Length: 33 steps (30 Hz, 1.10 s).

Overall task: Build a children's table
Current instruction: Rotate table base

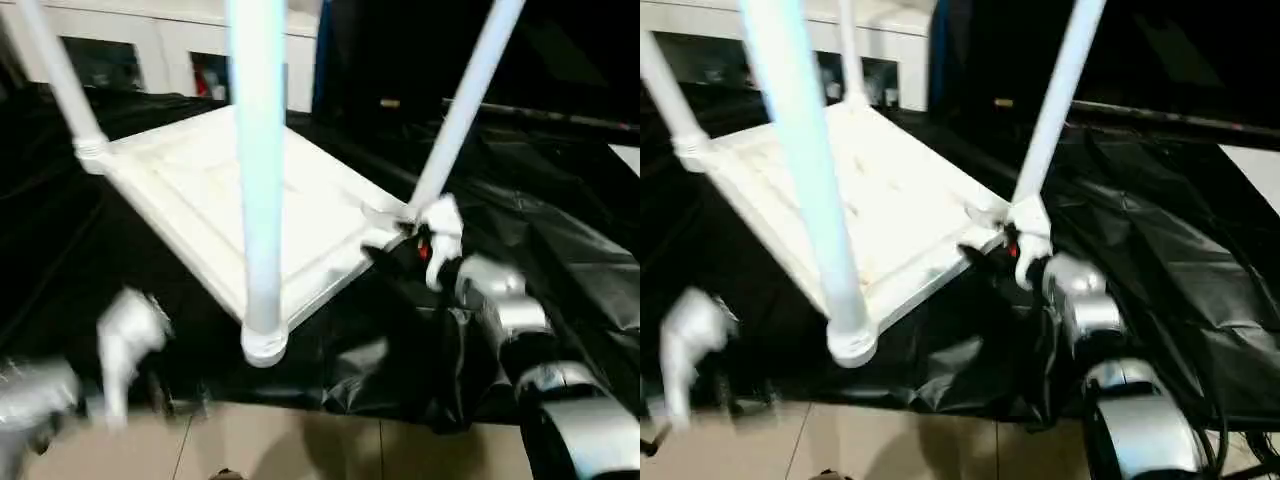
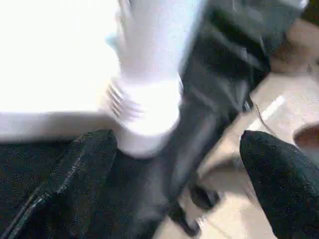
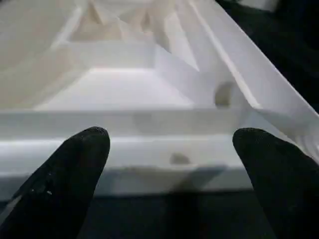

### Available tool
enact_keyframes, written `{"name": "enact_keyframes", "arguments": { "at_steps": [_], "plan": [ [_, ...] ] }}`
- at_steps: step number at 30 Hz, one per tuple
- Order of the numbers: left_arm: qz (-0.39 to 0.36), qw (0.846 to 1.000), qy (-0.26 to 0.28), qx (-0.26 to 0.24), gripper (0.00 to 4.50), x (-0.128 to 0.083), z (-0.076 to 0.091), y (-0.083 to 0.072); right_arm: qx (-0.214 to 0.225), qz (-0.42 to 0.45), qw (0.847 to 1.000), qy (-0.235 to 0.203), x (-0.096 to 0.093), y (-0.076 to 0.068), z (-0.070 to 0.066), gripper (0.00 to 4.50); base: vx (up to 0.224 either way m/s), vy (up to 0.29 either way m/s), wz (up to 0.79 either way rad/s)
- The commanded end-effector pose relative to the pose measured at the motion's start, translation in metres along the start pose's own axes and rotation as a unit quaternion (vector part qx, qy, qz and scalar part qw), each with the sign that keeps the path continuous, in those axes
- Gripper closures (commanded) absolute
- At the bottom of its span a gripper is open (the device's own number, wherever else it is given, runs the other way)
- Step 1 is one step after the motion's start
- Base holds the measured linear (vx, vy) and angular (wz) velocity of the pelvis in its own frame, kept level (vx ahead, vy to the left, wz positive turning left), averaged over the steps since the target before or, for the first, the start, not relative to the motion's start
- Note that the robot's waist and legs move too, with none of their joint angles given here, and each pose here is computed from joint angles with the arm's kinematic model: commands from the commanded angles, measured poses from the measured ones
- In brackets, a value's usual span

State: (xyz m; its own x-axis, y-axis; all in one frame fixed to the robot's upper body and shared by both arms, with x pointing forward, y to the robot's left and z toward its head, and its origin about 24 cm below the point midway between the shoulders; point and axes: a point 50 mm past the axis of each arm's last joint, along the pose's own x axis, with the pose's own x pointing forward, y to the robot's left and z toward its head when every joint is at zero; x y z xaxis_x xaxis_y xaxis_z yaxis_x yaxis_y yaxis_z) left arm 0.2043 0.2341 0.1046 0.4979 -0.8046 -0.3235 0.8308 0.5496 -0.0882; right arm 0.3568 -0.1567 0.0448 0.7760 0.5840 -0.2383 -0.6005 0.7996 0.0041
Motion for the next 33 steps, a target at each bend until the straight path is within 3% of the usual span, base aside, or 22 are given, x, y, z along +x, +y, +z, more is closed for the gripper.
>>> {"name": "enact_keyframes", "arguments": {
  "at_steps": [1, 9, 11, 17, 20, 22, 27, 33],
  "plan": [
    [-0.008, 1.0, -0.027, 0.004, 0.03, -0.003, 0.009, 0.003, -0.007, -0.042, 0.999, 0.01, -0.007, -0.011, -0.001, 0.0, 0.0, 0.0, 0.0],
    [-0.047, 0.992, -0.113, 0.02, 0.03, 0.01, 0.038, 0.008, 0.006, -0.096, 0.995, 0.033, -0.007, -0.013, -0.012, 0.0, 0.0, 0.0, 0.0],
    [-0.089, 0.984, -0.153, 0.019, 0.03, 0.029, 0.051, 0.004, 0.004, -0.11, 0.993, 0.045, -0.001, -0.01, -0.013, 0.0, 0.0, 0.0, 0.0],
    [-0.109, 0.98, -0.166, 0.026, 0.03, 0.055, 0.059, 0.004, 0.008, -0.121, 0.991, 0.054, 0.008, -0.002, -0.014, 0.0, 0.0, 0.0, 0.0],
    [-0.086, 0.982, -0.16, 0.045, 0.03, 0.08, 0.058, 0.013, 0.008, -0.081, 0.995, 0.049, 0.023, 0.02, -0.013, 0.0, 0.0, 0.0, 0.0],
    [-0.088, 0.982, -0.16, 0.049, 0.03, 0.087, 0.06, 0.013, 0.007, -0.069, 0.997, 0.045, 0.026, 0.026, -0.012, 0.0, 0.0, 0.0, 0.0],
    [-0.162, 0.968, -0.181, 0.058, 0.03, 0.131, 0.078, -0.011, 0.01, -0.042, 0.999, 0.032, 0.044, 0.047, -0.001, 0.0, 0.0, 0.0, 0.0],
    [-0.211, 0.956, -0.189, 0.075, 0.03, 0.166, 0.086, -0.033, 0.002, -0.037, 0.999, 0.033, 0.048, 0.05, 0.002, 0.0, 0.0, 0.0, 0.0]
  ]
}}
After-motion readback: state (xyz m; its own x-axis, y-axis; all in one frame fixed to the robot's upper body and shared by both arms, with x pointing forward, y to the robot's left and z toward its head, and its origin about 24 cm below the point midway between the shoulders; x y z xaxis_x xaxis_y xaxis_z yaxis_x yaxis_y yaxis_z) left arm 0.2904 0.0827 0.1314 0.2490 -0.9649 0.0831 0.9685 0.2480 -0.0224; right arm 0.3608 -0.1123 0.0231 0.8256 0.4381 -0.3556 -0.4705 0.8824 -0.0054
